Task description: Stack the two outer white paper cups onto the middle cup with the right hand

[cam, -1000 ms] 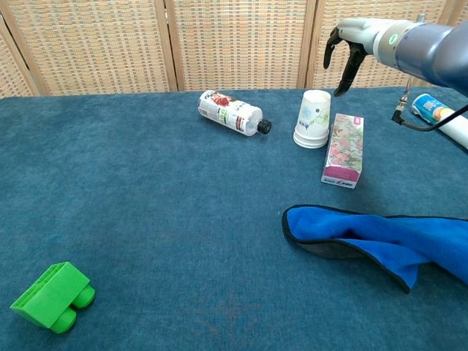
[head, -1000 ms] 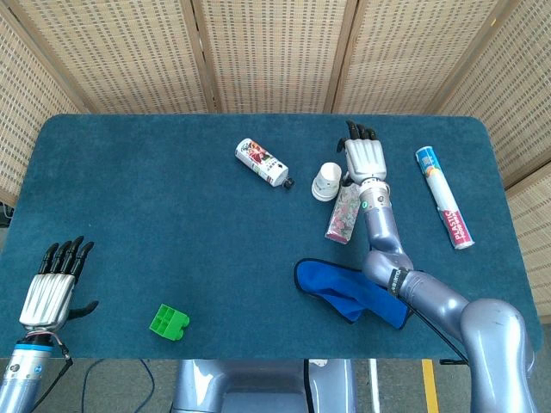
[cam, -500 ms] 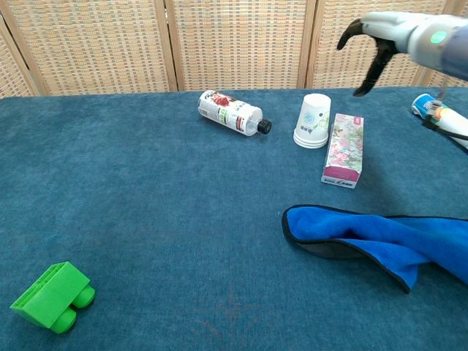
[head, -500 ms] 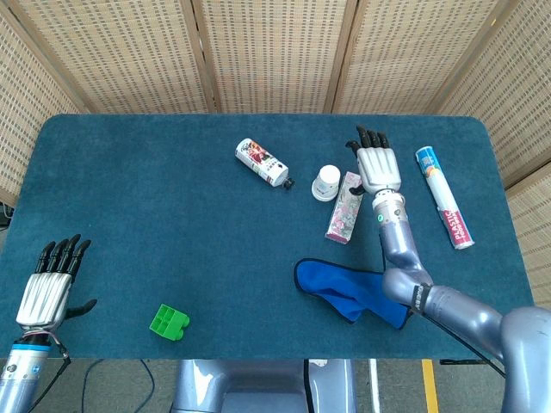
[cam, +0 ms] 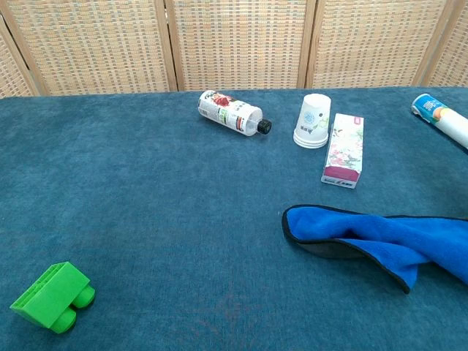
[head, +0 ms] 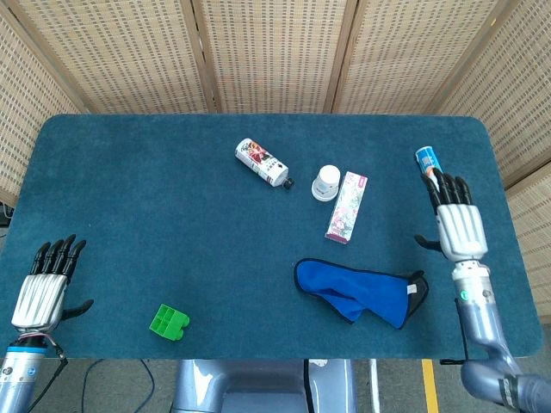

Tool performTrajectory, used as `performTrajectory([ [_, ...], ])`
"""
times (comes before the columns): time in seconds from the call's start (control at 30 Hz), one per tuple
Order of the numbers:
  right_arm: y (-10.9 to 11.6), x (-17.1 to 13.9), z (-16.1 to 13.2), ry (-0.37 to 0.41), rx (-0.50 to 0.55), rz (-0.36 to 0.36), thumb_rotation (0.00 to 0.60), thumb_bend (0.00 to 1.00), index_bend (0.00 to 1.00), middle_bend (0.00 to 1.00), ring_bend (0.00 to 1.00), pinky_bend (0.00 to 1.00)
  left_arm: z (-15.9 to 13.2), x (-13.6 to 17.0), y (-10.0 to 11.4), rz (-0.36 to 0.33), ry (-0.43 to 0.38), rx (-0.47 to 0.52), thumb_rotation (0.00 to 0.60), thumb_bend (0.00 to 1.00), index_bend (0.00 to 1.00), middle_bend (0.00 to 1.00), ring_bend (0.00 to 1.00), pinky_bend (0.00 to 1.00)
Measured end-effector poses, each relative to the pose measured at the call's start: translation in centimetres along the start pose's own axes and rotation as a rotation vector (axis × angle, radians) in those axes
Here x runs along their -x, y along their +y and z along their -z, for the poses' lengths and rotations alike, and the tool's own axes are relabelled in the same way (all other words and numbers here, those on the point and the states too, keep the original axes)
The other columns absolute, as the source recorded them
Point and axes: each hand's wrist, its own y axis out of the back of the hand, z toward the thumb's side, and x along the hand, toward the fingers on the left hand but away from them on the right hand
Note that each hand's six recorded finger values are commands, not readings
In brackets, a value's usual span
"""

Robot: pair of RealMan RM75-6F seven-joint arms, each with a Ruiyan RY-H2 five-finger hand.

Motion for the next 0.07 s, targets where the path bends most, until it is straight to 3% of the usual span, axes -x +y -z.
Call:
performTrajectory([
  [0.07, 0.00, -1.81, 0.77, -0.001, 0.010, 0.005, 0.600, 0.15, 0.08, 0.00, 0.00, 0.00, 0.00, 0.22, -0.11, 0.004, 0.000, 0.000, 0.600, 0.08, 0.00, 0.00, 0.00, 0.00],
])
